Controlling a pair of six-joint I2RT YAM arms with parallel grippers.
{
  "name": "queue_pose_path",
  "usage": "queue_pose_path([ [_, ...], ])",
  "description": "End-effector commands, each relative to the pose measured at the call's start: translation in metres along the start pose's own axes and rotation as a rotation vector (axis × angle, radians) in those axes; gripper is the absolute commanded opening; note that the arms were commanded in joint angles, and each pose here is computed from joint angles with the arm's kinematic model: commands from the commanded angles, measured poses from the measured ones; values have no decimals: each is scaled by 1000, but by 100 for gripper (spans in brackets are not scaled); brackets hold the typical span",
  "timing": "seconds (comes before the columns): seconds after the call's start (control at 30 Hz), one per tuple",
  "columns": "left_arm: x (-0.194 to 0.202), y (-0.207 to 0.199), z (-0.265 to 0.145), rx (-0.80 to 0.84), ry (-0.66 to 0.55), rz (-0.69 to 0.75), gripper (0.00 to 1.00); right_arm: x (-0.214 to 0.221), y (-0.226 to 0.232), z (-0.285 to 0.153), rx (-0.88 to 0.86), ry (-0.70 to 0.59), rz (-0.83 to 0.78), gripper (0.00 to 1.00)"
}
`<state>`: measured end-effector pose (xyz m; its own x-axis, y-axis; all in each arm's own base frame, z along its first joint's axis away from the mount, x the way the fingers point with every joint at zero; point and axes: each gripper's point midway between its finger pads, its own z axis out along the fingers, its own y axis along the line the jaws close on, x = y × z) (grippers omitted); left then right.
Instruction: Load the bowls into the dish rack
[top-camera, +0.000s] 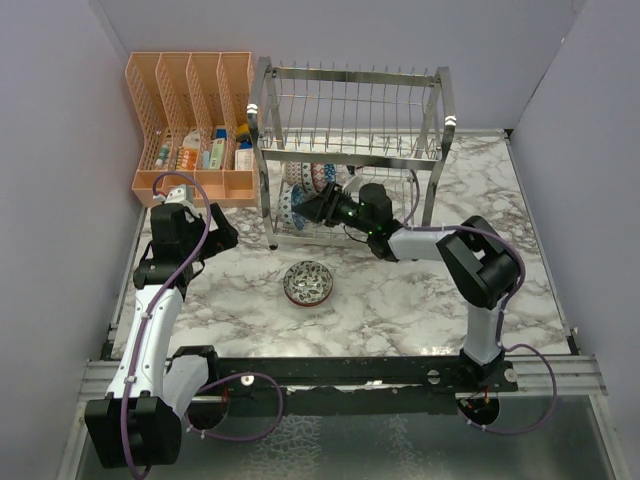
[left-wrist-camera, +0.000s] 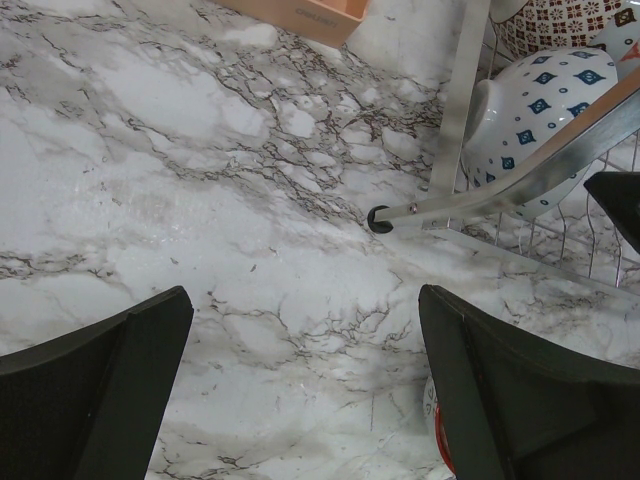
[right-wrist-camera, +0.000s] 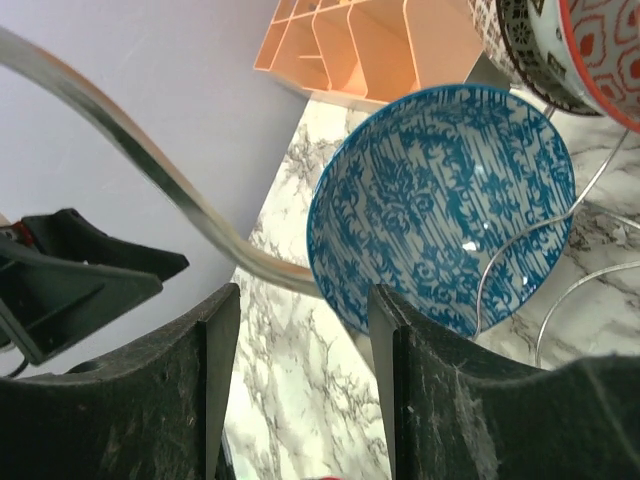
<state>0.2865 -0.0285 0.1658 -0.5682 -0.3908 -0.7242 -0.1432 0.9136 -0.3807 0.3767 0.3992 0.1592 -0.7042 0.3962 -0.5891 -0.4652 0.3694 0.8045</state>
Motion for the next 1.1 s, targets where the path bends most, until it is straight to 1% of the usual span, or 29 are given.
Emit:
queue_pose_path([
  [0.0, -7, -2, -2, 13, -24, 3, 99, 12, 7, -22, -20, 54, -56, 54],
  [0.2, -6, -1, -1, 9, -18, 2, 99, 38, 19, -61, -28, 119, -87, 54],
  [0.47, -7, 2, 0, -5, -22, -3, 99, 104, 31, -93, 29, 291, -206, 54],
  [0.67, -7, 3, 1, -9, -22, -5, 99, 124, 31, -104, 106, 348, -360, 54],
  [0.77, -6, 3, 1, -8, -18, -6, 99, 136, 33, -107, 139, 399, -455, 54],
  [0.97, -7, 3, 1, -5, -23, -6, 99, 163, 45, -108, 67, 540, -612, 54],
  [1.07, -7, 3, 0, -5, -23, -7, 99, 168, 48, -110, 23, 578, -664, 54],
])
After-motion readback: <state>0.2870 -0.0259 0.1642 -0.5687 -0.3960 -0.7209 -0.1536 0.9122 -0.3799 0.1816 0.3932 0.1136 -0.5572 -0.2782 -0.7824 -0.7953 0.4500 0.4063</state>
